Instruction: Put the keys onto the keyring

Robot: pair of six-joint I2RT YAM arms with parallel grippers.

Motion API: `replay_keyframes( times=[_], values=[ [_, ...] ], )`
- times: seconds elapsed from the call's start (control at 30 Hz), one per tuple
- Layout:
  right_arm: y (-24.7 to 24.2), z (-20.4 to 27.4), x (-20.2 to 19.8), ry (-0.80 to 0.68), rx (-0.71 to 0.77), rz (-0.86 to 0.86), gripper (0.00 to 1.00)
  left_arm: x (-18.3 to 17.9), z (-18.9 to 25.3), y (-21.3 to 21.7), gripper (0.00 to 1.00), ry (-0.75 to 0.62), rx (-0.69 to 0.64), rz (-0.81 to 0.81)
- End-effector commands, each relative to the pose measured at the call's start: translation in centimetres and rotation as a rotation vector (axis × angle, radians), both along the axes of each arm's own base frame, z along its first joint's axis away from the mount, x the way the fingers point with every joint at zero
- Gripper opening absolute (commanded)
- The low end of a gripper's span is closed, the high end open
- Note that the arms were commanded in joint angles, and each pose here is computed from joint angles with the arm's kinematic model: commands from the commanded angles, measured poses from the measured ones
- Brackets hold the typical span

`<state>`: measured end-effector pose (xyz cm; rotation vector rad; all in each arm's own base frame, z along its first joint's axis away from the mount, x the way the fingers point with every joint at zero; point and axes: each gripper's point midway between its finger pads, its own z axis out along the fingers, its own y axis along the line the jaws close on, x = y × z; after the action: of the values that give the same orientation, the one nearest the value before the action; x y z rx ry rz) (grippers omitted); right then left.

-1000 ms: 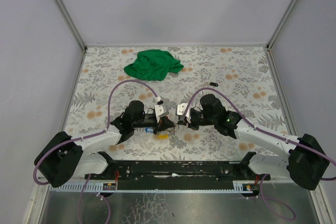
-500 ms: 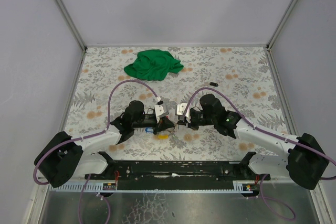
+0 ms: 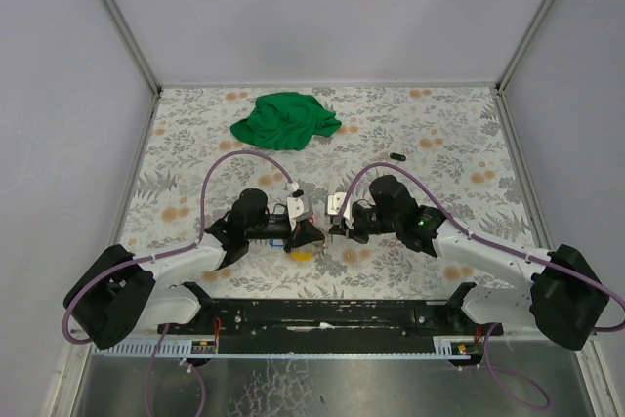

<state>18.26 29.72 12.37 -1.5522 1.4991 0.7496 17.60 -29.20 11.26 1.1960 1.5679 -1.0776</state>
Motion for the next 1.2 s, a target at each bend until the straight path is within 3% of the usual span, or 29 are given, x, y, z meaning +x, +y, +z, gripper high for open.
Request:
replay_keyframes(
  times=[0.0,0.77,1.17],
  values=[
    [1.6,1.6,-0.4,-0.032,0.067,0.066,0.0,-0.4,3.1,-1.2,0.0,-0.084,-0.111,-0.071],
    [1.4,2.5,-1.4,-0.039,0.066,0.099,0.0,1.3,2.2,-1.1,0.0,-0.041,-0.055,0.024],
    [1.2,0.9,-0.9,-0.022,0.003,0.076,0.0,1.5,3.2,-0.9,0.0,-0.049,-0.099,0.057]
  ],
)
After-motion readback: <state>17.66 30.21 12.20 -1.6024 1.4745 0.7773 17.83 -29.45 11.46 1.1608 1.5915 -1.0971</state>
